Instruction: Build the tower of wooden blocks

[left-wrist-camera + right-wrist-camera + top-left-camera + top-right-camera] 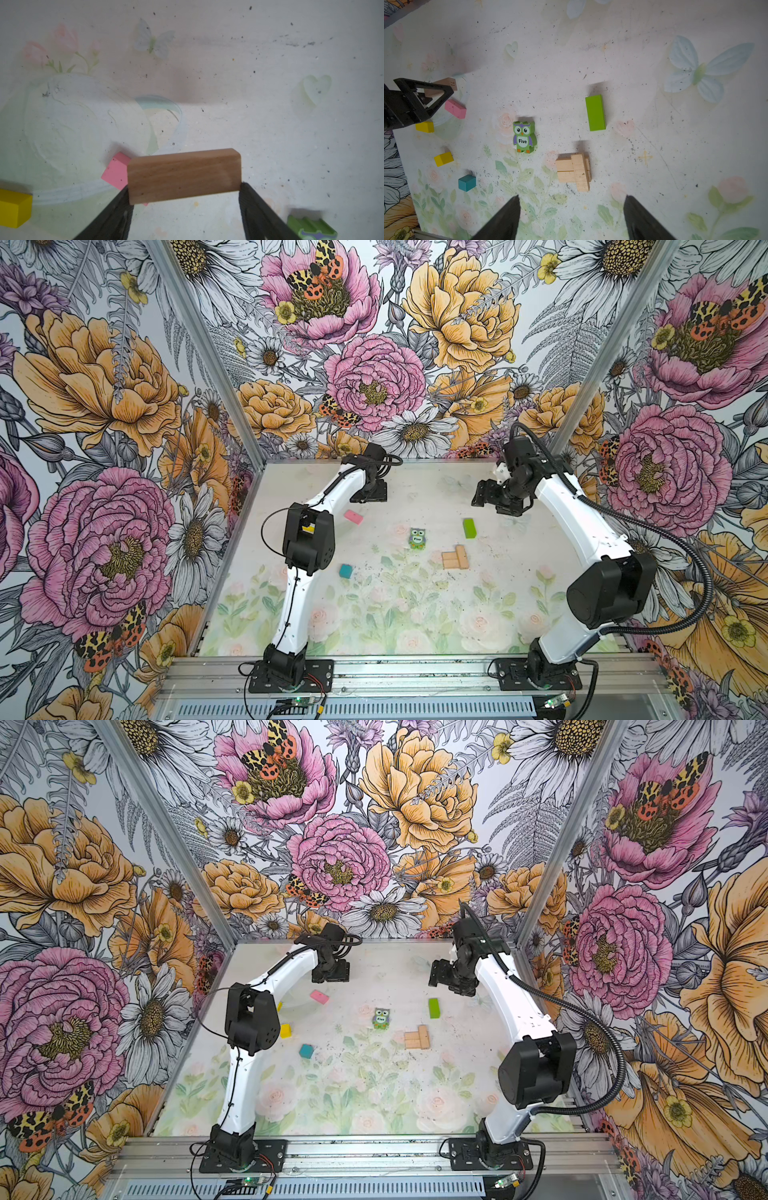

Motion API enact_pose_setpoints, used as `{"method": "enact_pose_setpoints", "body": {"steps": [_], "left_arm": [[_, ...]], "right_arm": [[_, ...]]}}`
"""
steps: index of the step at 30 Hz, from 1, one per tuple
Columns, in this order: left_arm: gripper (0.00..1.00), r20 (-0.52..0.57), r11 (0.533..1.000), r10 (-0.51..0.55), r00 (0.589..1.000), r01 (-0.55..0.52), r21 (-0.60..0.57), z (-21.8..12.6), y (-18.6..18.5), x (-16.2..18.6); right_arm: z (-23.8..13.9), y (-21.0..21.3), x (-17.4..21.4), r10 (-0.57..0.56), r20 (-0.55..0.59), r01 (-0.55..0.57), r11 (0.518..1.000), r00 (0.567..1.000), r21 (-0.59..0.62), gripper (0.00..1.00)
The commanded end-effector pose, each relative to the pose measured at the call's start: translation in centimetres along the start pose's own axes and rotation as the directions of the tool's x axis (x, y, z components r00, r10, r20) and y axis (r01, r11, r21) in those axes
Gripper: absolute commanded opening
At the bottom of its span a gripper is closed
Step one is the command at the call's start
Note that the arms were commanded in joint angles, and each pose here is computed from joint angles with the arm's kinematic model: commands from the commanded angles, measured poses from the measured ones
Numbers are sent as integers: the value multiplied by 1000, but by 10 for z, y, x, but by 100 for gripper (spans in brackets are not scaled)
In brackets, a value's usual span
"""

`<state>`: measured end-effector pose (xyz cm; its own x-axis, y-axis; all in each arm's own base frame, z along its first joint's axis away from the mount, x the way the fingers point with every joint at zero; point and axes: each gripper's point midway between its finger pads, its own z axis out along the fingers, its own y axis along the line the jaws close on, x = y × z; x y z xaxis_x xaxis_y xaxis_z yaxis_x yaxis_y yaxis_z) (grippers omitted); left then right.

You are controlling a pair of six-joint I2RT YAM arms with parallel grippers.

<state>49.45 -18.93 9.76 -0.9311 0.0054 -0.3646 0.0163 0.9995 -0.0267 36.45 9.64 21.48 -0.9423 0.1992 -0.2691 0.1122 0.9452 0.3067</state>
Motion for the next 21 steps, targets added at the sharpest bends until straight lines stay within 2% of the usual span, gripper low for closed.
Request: {"method": "enact_pose_setpoints", "body": {"steps": [1,7,13,21], "left_arm": [[73,60,995,79,995,-82,57,-22,-26,1],[72,100,968,189,977,-202,146,-40,-59,24],[71,152,922,304,941,-330,200,-56,-84,49],[73,126,921,297,947,-319,223,-53,-85,64]], "right_arm": [[-14,4,0,-17,46,18,999,999,-29,80],[-22,7,7,-23,59,26,998,998,-51,80],[-30,10,12,-25,68,31,997,997,-75,81],[-34,4,14,-37,78,41,998,996,-49,81]]}}
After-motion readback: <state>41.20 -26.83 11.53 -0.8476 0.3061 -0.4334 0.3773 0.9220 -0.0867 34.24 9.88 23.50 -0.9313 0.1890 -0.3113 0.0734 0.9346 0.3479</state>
